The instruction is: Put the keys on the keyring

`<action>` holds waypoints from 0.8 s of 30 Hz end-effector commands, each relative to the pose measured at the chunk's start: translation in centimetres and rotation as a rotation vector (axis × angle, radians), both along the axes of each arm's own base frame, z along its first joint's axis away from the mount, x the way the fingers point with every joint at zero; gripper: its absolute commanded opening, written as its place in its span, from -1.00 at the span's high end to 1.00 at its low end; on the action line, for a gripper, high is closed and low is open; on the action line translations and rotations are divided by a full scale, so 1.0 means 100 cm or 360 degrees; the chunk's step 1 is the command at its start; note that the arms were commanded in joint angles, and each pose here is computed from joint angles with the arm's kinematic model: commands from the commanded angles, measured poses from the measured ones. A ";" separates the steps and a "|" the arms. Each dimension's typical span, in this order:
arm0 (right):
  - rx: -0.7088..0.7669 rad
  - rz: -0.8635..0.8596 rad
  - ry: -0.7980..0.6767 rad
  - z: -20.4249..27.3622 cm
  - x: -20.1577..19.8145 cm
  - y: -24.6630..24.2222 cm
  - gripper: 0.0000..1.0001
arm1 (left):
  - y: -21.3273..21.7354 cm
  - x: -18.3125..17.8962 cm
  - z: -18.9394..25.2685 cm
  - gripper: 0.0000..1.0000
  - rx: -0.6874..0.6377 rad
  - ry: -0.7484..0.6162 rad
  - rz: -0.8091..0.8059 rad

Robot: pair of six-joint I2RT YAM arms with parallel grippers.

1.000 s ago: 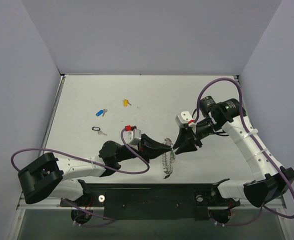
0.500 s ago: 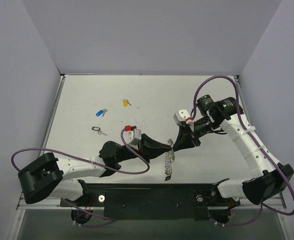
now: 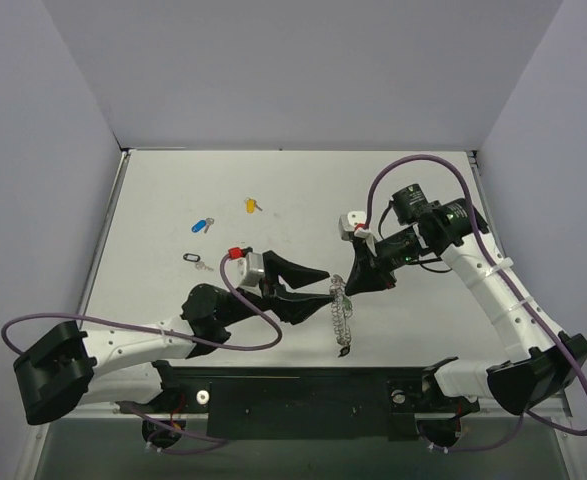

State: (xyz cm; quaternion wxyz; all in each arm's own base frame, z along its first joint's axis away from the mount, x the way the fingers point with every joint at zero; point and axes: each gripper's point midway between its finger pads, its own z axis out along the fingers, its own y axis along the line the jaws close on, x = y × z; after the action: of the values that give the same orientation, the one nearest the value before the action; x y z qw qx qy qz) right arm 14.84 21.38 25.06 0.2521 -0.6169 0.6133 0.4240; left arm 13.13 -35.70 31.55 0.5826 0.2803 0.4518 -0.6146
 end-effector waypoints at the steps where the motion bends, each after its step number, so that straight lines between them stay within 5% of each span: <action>1: -0.0070 -0.0172 0.0009 0.008 0.003 -0.003 1.00 | 0.012 0.007 0.004 -0.29 0.0098 0.0037 0.0112; 3: -0.0132 -0.0205 -0.0013 0.005 0.006 -0.008 1.00 | 0.013 0.009 -0.015 -0.47 0.0317 0.0101 0.0133; 8: -0.0293 -0.0156 -0.0057 0.000 0.001 -0.023 1.00 | 0.011 0.021 -0.023 -0.51 0.0617 0.0031 0.0246; 16: -0.0381 -0.0145 -0.0046 -0.007 0.003 -0.028 1.00 | -0.022 0.031 -0.030 -0.20 0.0854 -0.0171 0.0269; 24: -0.0387 -0.0145 -0.0040 -0.008 0.004 -0.029 1.00 | -0.051 0.028 -0.033 -0.01 0.0849 -0.0290 0.0203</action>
State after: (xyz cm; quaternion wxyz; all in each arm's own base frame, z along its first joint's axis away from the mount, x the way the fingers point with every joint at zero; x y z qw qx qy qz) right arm 15.97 18.43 23.38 0.2060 -0.6179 0.6895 0.3166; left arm 16.02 -39.55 25.68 0.5380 0.4391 0.5960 -0.4030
